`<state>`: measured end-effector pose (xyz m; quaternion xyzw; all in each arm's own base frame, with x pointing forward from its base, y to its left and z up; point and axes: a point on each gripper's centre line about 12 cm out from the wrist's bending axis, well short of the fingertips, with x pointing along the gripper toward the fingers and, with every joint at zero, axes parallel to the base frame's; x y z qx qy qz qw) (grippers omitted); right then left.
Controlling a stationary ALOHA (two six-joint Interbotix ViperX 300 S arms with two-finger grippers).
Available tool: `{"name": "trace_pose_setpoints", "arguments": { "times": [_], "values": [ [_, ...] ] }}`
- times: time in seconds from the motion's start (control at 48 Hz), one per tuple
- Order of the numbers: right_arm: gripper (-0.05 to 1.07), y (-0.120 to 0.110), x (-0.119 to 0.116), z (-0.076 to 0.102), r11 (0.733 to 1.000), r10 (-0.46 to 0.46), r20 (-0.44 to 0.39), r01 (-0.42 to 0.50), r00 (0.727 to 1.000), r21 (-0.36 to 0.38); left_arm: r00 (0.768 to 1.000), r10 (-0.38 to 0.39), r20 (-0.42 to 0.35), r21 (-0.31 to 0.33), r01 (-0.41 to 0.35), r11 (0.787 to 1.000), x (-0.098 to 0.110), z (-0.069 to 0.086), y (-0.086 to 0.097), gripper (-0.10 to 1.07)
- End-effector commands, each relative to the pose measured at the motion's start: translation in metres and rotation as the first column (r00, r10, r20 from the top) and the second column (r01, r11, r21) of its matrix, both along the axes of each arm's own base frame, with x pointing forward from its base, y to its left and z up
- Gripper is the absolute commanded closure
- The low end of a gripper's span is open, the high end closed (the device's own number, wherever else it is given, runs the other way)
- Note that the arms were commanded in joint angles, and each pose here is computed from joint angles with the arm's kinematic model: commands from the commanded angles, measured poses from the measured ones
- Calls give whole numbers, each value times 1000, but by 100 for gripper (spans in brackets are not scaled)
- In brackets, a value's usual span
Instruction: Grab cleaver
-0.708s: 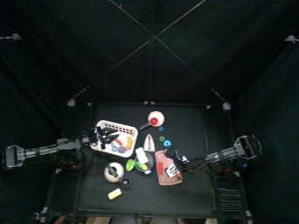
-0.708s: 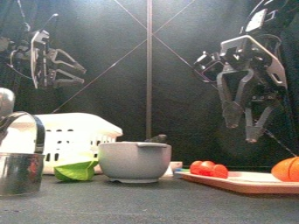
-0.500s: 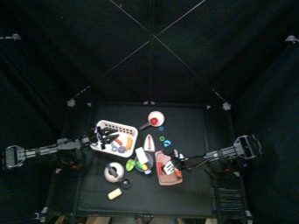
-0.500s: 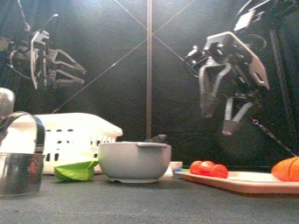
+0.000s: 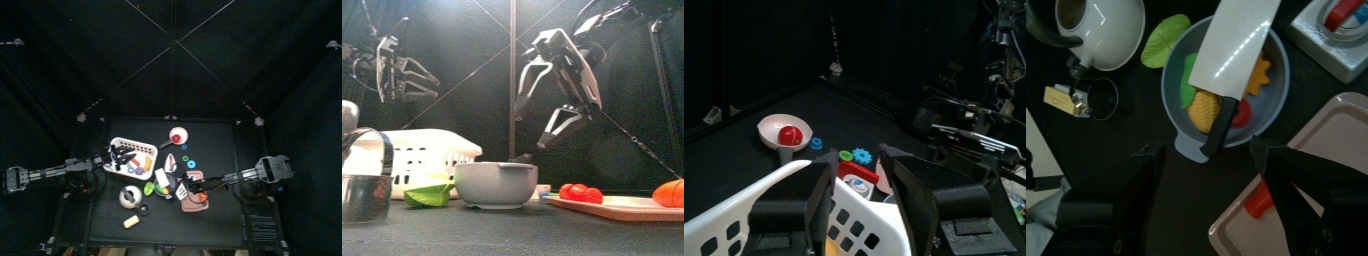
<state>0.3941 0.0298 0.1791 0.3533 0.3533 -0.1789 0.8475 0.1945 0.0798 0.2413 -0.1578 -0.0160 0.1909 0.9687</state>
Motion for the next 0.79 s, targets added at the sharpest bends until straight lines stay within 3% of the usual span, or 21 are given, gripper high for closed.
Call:
{"name": "trace_pose_setpoints", "arguments": {
  "times": [0.0,0.312,0.771],
  "values": [
    [5,0,9,14,1000,22,86,-24,996,18,1000,6,12,7,-6,1000,1,5,2,19],
    [5,-12,0,9,994,42,219,-62,975,88,1000,16,12,8,-16,1000,0,5,4,19],
    [5,-20,1,-8,994,30,196,-50,980,98,1000,21,9,7,-21,1000,0,4,5,19]
  ]
}}
